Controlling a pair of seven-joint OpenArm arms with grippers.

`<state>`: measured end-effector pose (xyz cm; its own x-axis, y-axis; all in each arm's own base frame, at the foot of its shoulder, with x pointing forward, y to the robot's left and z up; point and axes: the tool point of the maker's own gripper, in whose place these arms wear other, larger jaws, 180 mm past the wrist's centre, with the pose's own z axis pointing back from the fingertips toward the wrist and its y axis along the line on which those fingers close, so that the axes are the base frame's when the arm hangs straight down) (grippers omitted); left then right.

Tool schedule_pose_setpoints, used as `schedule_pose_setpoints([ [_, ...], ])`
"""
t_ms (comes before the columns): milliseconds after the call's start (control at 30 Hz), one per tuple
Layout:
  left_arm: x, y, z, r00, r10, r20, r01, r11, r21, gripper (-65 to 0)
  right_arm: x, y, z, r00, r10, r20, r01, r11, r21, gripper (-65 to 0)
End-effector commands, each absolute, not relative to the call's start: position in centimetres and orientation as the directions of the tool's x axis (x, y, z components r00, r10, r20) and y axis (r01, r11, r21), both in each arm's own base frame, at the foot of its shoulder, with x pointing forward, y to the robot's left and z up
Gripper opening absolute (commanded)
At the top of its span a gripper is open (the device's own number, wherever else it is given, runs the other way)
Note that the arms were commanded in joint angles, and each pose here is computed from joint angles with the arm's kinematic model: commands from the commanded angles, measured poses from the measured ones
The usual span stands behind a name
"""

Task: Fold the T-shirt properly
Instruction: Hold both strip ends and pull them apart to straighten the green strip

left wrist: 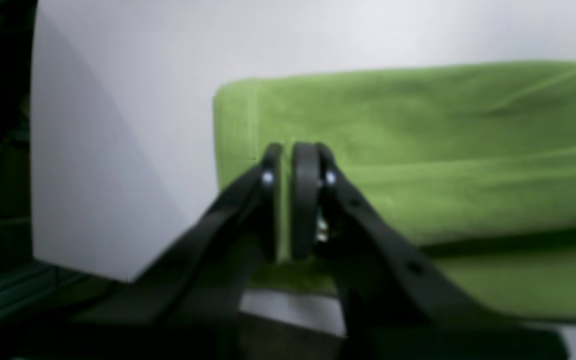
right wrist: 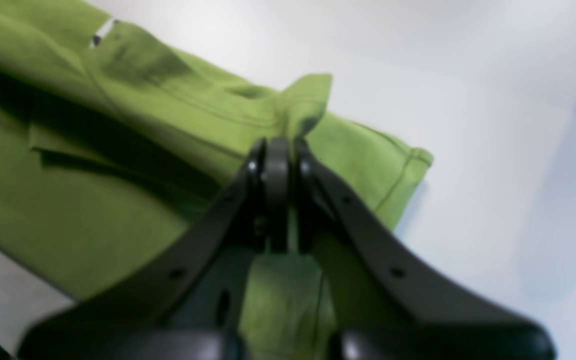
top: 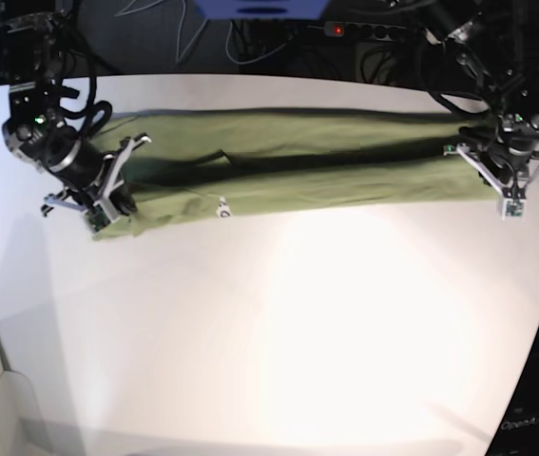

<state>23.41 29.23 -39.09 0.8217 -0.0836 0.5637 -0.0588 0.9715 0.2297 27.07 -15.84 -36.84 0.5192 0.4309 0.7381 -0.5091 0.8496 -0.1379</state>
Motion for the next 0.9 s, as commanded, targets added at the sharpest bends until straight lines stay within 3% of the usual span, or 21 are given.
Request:
schedule_pose_setpoints([
  [0,24.3,29.6,-38.0,0.797,-0.094,0.596,-0.069,0.967,0.244,-62.5,27.9,-16.1,-35.5,0.484,0.429,0.763,-0.500,0.851,-0.161,-64.4],
  [267,23.8,28.8,-38.6,0.810,-0.122,0.573,-0.029,0.969,0.247,-60.5,28.0,-16.1,-35.5,0.482,0.429,0.764,-0.500,0.851,-0.162,-64.0],
  [333,23.6,28.8,-38.7,0.813,-0.122,0.569,-0.028,0.969,0.247,-53.5,28.0,-16.1,-35.5,0.482,0.429,0.764,-0.500,0.851,-0.162,-60.8],
  [467,23.3,29.2,-38.6,0.813,-0.116,0.570,-0.038,0.967,0.251,-31.1,28.0,-16.1,-35.5,0.482,0.430,0.763,-0.500,0.851,-0.163,-42.5],
  [533,22.3,30.0,-38.7,0.823,-0.097,0.560,-0.063,0.964,0.259,-25.2,28.0,-16.1,-35.5,0.482,0.430,0.763,-0.500,0.851,-0.163,-34.5],
  [600,22.0,30.5,-38.7,0.824,-0.082,0.560,-0.081,0.962,0.260,-25.2,28.0,-16.1,-35.5,0.482,0.430,0.763,-0.500,0.851,-0.163,-31.9],
  [867,21.8,30.1,-40.2,0.841,-0.061,0.538,-0.075,0.971,0.227,-25.2,28.0,-16.1,-35.4,0.481,0.430,0.764,-0.500,0.850,-0.164,-31.6],
])
